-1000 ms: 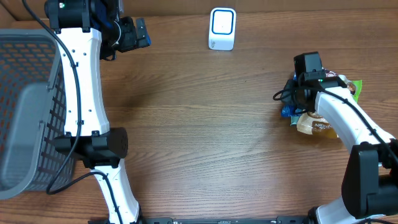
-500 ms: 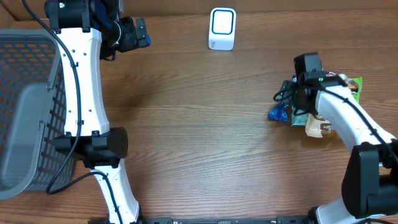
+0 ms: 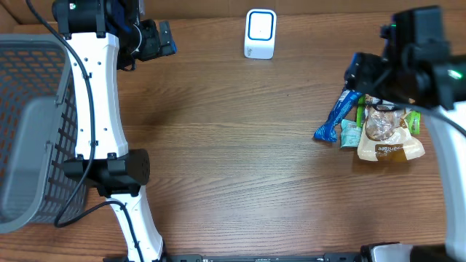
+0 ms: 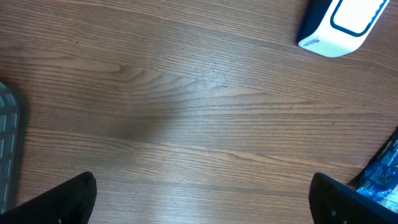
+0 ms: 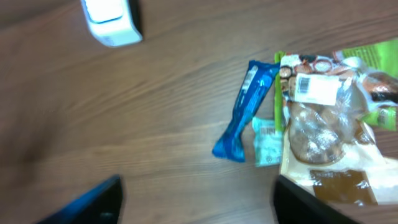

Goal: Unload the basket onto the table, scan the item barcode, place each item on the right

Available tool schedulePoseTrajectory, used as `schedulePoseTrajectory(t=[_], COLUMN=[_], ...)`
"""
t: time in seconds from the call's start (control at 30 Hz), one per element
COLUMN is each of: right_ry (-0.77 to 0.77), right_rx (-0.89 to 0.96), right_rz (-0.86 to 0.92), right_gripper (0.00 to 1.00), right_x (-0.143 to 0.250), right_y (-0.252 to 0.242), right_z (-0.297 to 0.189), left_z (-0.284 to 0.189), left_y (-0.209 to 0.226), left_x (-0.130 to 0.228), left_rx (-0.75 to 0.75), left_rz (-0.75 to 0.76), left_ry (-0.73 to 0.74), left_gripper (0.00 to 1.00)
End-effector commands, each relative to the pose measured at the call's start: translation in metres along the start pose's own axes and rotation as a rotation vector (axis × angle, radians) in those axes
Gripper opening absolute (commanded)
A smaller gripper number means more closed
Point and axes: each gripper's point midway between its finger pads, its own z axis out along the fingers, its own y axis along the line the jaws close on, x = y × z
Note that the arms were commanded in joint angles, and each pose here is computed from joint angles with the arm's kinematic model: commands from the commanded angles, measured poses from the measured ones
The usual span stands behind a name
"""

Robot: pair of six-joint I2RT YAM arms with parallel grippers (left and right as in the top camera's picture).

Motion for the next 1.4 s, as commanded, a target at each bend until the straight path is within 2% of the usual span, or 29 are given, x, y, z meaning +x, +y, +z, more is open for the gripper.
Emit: schedulePoseTrajectory(t=[0.0,0.17,0.23,0.47,0.63,0.77,0.9,1.13,1.37], right_ry=[-0.096,-0.102,-0.113,-0.124,-0.195,-0.343,-0.477,-0.708,-0.925], right_rx=[-0.087,-0.397,-0.441,-0.442,-0.253,-0.161,-0.183,-0.19,-0.218], right_rz=[-0.04,-0.085,-0.096,-0.1,-0.106,-0.092,-0.171,-0.35,-0.358], right_gripper=[1.0,1.0,1.0,1.0,1.0,1.0,1.0,1.0,1.0], right_x=[-0.002,0.024,0.03,0.036,0.021,-0.009,-0.015,0.015,0.057], right_y=[0.013,0.058,0.062,0.06,0.031,0.016,0.018,0.003,-0.023], right_z=[-0.053,-0.108,-0.12,-0.129,-0.116,-0.115,-0.118,-0.087,-0.027], left_z=[-0.004,-0.004,-0.004,-0.004,-0.004,-0.004,-0.004,-0.004,-0.004], left_y=[-0.002,-0.002,-0.002,-0.002,-0.002,-0.002,-0.002,-0.002,-0.002], left_x=[-0.002,-0.002,-0.002,-0.002,-0.002,-0.002,-0.002,-0.002,-0.002], left_rx=[0.002,0.002,0.002,0.002,0.002,0.002,0.002,0.002,0.002], left_rz=[-0.008,-0.008,-0.008,-0.008,-0.008,-0.008,-0.008,-0.008,-0.008], left_ry=[-0.016,-0.016,-0.016,-0.016,-0.016,-0.016,-0.016,-0.016,-0.016], left_gripper=[1.0,1.0,1.0,1.0,1.0,1.0,1.0,1.0,1.0])
